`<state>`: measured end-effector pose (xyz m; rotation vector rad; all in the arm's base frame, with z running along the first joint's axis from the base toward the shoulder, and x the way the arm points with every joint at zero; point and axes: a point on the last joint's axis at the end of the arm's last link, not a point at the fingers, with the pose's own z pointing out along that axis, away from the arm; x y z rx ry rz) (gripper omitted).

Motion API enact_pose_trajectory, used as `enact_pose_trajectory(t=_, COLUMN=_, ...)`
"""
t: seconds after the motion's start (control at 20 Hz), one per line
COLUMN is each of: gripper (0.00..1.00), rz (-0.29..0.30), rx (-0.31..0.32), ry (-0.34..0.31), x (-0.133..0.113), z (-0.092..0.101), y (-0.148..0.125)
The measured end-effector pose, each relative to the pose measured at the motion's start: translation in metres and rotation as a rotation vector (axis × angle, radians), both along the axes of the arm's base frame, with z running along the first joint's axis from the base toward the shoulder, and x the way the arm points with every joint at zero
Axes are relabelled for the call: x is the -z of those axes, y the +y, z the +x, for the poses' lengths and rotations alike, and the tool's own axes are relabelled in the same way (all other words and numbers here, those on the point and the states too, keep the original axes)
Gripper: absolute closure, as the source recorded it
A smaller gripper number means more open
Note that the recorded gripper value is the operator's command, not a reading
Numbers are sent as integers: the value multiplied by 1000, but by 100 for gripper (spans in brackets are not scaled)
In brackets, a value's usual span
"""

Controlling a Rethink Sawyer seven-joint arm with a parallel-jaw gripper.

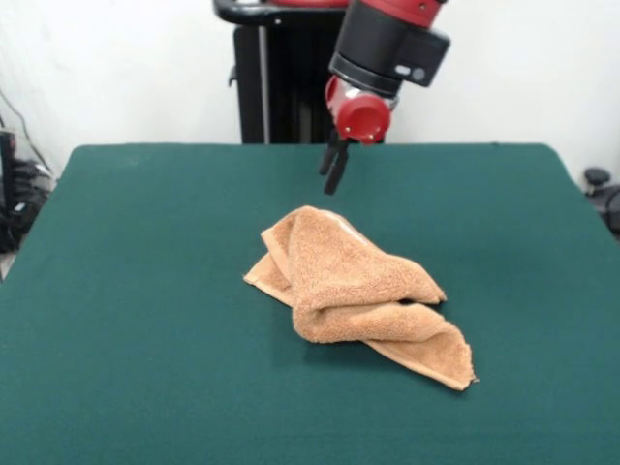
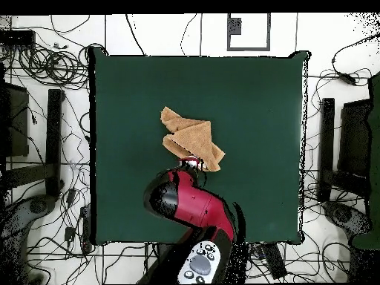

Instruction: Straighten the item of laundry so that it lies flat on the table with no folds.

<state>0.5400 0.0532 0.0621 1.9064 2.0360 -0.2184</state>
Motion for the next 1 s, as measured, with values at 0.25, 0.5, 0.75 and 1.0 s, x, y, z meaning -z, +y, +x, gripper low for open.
enact_pose_trajectory(t=0.25, gripper=0, rz=-4, rx=32, ry=-2, x=3, z=1, y=-19)
enact_pose_trajectory(t=0.5, gripper=0, rz=-32, rx=60, ry=-48, x=15, z=5, y=-52)
enact_pose_trajectory(t=0.75, gripper=0, rz=-68, rx=73, ry=-107, x=31, z=6, y=-84)
enact_pose_trajectory(t=1.0, gripper=0, rz=-107, rx=63, ry=-156, x=52, z=4, y=-102)
